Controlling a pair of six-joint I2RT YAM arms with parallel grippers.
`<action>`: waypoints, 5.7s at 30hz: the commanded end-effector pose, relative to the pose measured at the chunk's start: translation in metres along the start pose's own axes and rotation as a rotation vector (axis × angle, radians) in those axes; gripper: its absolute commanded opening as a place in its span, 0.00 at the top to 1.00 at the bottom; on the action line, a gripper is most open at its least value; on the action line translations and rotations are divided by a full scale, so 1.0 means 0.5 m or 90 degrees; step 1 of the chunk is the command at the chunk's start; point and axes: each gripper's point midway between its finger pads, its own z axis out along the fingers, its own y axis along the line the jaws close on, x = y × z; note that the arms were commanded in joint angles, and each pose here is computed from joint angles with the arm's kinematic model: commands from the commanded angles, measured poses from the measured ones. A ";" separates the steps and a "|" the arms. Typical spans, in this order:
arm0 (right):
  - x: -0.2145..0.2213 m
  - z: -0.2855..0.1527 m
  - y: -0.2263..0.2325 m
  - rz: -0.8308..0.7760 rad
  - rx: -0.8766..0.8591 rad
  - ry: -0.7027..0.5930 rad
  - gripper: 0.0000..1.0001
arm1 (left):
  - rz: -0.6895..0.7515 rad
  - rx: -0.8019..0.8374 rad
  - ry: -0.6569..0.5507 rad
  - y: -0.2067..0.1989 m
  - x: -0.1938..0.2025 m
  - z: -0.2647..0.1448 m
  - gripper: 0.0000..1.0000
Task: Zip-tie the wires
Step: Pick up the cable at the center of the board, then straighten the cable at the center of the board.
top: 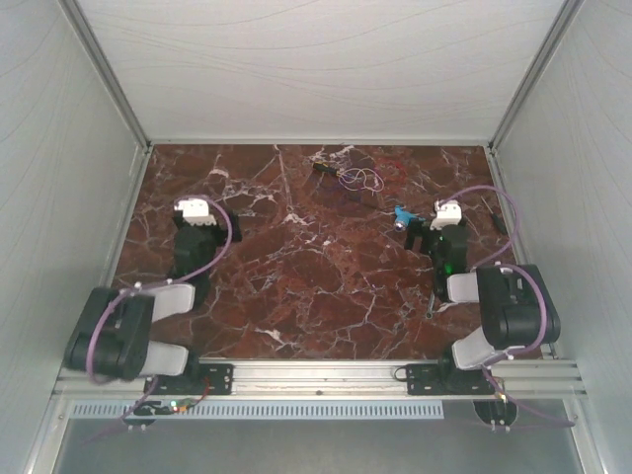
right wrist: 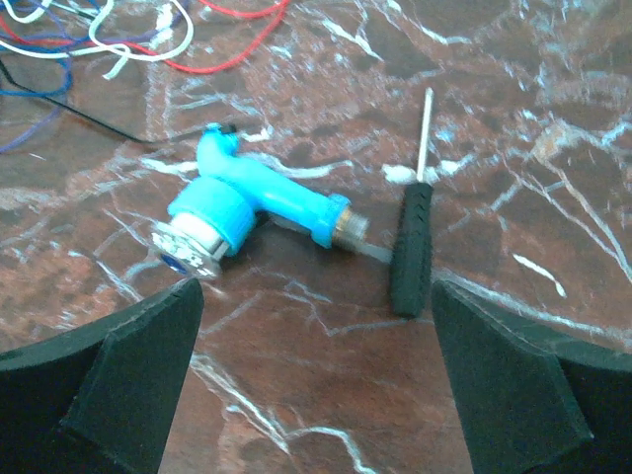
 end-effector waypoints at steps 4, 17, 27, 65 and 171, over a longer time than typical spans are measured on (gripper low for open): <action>-0.158 -0.011 0.046 0.028 0.031 0.006 0.02 | -0.159 -0.082 -0.014 -0.022 -0.246 -0.029 0.00; -0.228 -0.014 0.151 0.456 -0.050 0.229 0.02 | -0.104 -0.030 0.052 -0.023 -0.261 -0.207 0.00; -0.125 0.077 0.305 0.382 -0.062 0.330 0.06 | -0.084 0.067 0.125 -0.074 -0.181 -0.198 0.00; -0.029 0.289 0.468 0.186 0.020 0.290 0.45 | -0.070 0.119 0.144 -0.099 -0.157 -0.200 0.00; -0.411 -0.372 0.581 0.199 -0.506 0.049 1.00 | -0.097 0.690 0.131 -0.378 -0.226 -0.372 0.09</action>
